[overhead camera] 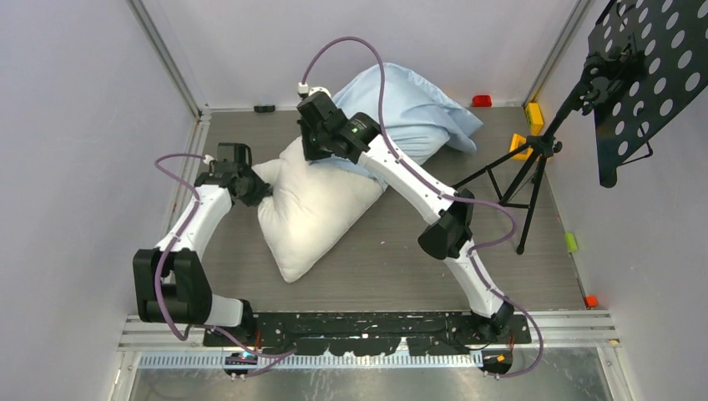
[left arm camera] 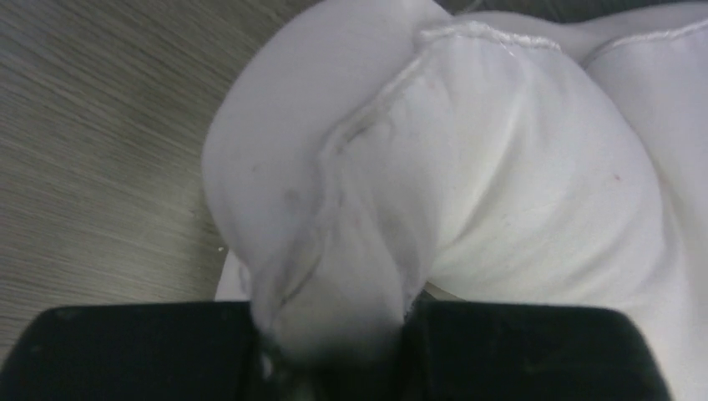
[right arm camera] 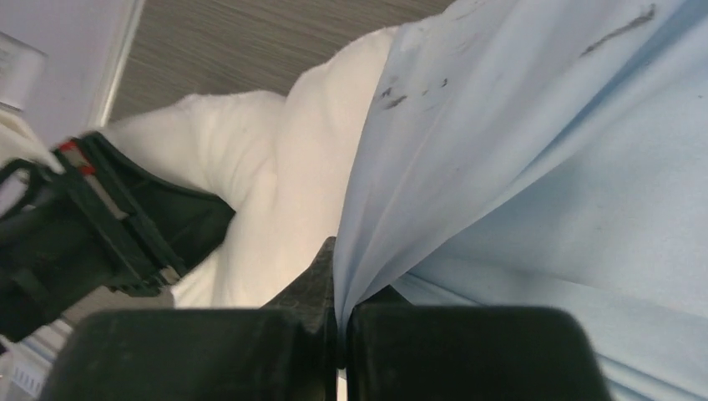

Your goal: Put the pillow into the pillowcase

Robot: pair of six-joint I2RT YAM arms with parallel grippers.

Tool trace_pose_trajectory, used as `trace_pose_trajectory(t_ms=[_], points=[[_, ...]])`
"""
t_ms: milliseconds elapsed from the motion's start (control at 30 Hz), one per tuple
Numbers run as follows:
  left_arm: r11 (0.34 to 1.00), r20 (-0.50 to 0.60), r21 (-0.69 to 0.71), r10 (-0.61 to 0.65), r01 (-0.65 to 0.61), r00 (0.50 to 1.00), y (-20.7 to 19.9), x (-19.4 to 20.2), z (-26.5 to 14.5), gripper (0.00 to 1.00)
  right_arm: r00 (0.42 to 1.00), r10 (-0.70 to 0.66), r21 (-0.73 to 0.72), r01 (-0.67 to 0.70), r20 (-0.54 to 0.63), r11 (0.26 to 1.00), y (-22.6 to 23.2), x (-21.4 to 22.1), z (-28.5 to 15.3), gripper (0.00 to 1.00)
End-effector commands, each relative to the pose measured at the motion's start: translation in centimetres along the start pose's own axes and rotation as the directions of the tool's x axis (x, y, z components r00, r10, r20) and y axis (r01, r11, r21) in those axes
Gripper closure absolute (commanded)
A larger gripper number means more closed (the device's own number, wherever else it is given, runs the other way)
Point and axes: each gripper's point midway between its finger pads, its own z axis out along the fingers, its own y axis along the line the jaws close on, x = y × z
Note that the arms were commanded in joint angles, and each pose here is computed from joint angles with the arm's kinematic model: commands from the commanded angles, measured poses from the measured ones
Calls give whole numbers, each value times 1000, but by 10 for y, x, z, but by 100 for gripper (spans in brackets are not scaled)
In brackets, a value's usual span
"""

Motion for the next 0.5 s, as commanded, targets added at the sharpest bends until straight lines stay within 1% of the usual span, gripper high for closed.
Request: trace_pose_trajectory(t_ms=[0, 33, 67, 100, 133, 167, 233, 267, 300, 333, 400, 467], points=[[998, 81, 54, -38, 34, 996, -21, -46, -1, 100, 999, 1, -68, 2, 36, 998, 14, -14, -21, 88], [999, 88, 35, -45, 42, 995, -12, -54, 0, 100, 999, -27, -36, 28, 47, 999, 6, -16, -26, 75], [999, 90, 21, -46, 44, 995, -6, -59, 2, 100, 996, -56, 0, 56, 68, 998, -3, -21, -34, 59], [999, 86, 7, -47, 46, 995, 0, -61, 4, 100, 993, -83, 41, 80, 80, 996, -12, -24, -41, 50], [999, 81, -2, -49, 49, 995, 4, -62, 7, 100, 990, -106, 81, 99, 92, 992, -21, -27, -50, 45], [999, 74, -6, -54, 54, 996, 7, -62, 9, 100, 986, -134, 128, 121, 96, 984, -32, -29, -60, 42], [998, 69, -8, -60, 61, 996, 11, -62, 11, 100, 979, -174, 221, 148, 104, 964, -53, -31, -78, 40], [998, 70, -9, -61, 61, 996, 12, -62, 12, 100, 976, -193, 269, 160, 100, 950, -66, -28, -86, 39], [998, 69, -12, -60, 61, 996, 14, -62, 13, 100, 975, -213, 321, 181, 67, 930, -81, -14, -87, 39], [998, 67, -14, -58, 60, 996, 15, -62, 14, 100, 972, -222, 355, 182, 75, 917, -92, -12, -95, 39], [998, 68, -14, -60, 61, 996, 16, -64, 14, 100, 970, -235, 393, 190, 69, 900, -109, 2, -103, 39], [998, 66, -10, -60, 61, 996, 16, -65, 14, 100, 969, -237, 383, 192, 73, 903, -116, 15, -109, 38]])
